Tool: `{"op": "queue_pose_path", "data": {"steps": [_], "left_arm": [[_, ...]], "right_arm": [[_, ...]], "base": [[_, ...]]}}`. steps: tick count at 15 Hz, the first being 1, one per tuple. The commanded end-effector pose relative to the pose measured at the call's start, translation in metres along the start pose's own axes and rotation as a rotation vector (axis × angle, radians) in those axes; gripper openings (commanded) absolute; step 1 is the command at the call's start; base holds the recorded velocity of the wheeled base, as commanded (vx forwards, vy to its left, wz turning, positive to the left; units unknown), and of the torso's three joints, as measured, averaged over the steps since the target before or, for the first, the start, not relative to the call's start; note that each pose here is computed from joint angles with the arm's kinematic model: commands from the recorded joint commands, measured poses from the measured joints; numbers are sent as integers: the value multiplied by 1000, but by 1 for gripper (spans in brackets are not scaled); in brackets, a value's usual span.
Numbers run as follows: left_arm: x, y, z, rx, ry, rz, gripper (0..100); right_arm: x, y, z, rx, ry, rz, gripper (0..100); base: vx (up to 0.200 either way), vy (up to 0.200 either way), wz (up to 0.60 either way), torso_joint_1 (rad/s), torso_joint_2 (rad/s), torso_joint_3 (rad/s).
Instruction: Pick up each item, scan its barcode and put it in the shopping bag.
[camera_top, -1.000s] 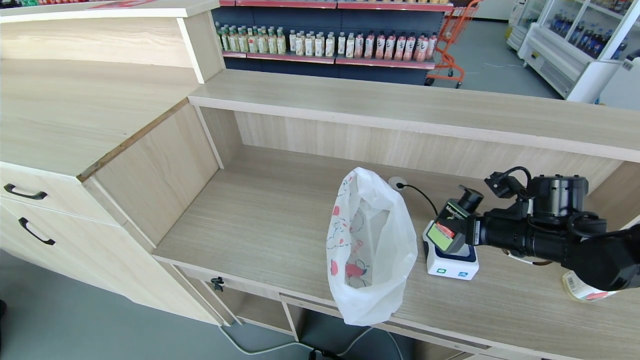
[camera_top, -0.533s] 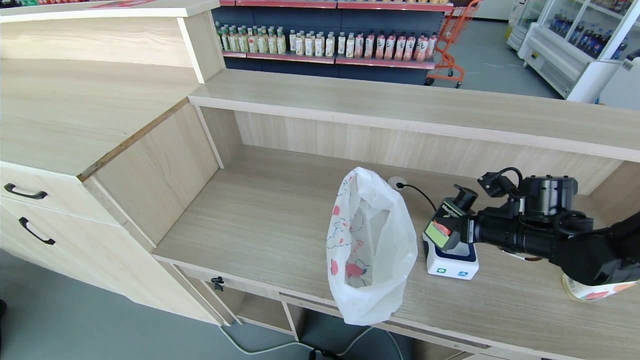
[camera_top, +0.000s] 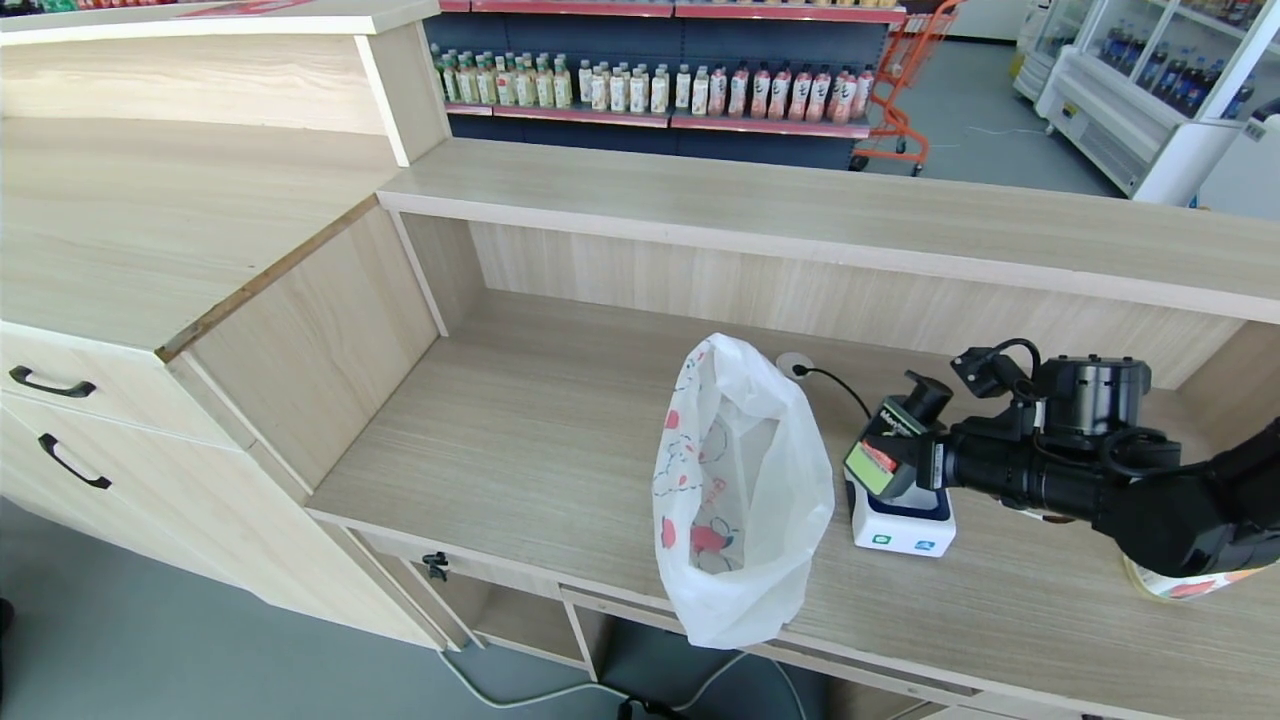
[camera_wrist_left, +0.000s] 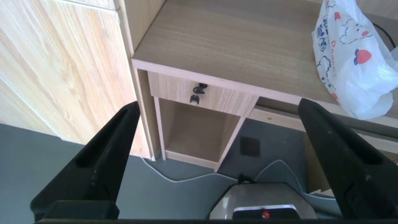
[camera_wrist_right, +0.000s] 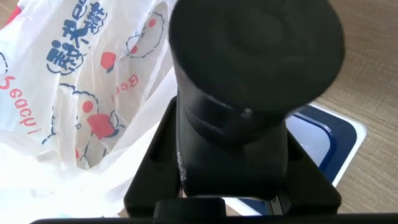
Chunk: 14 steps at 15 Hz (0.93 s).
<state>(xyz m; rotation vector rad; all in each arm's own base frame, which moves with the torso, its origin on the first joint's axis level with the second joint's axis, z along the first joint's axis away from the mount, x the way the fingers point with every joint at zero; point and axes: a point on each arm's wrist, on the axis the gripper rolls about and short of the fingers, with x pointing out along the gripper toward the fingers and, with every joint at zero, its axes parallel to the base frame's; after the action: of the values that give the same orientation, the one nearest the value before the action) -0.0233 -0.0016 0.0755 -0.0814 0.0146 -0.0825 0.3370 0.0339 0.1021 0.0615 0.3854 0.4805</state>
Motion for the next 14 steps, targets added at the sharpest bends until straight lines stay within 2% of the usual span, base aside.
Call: {"op": "queue_pose_path", "data": {"steps": [1,5,8,11,12,14], "left_arm": [[0,0,0,0,-1,0,100],[0,0,0,0,-1,0,100],[0,0,0,0,-1,0,100],[0,0,0,0,-1,0,100],[0,0,0,0,-1,0,100],[0,0,0,0,0,-1,100]], "right_arm": [[-3,1,-3,6,11,-1,0],[-10,2,0,0,-24,-7,0],[-26,5,16,-44,-84,-22,0],[-78,13,32,-273,-167,-101,0],[-102,9,30,-384,-162,-202,0],[-124,1,31,-517,-123,-378,0]], "base": [[0,0,0,0,0,0],[0,0,0,0,0,0],[0,0,0,0,0,0],[0,0,0,0,0,0],[0,0,0,0,0,0],[0,0,0,0,0,0]]}}
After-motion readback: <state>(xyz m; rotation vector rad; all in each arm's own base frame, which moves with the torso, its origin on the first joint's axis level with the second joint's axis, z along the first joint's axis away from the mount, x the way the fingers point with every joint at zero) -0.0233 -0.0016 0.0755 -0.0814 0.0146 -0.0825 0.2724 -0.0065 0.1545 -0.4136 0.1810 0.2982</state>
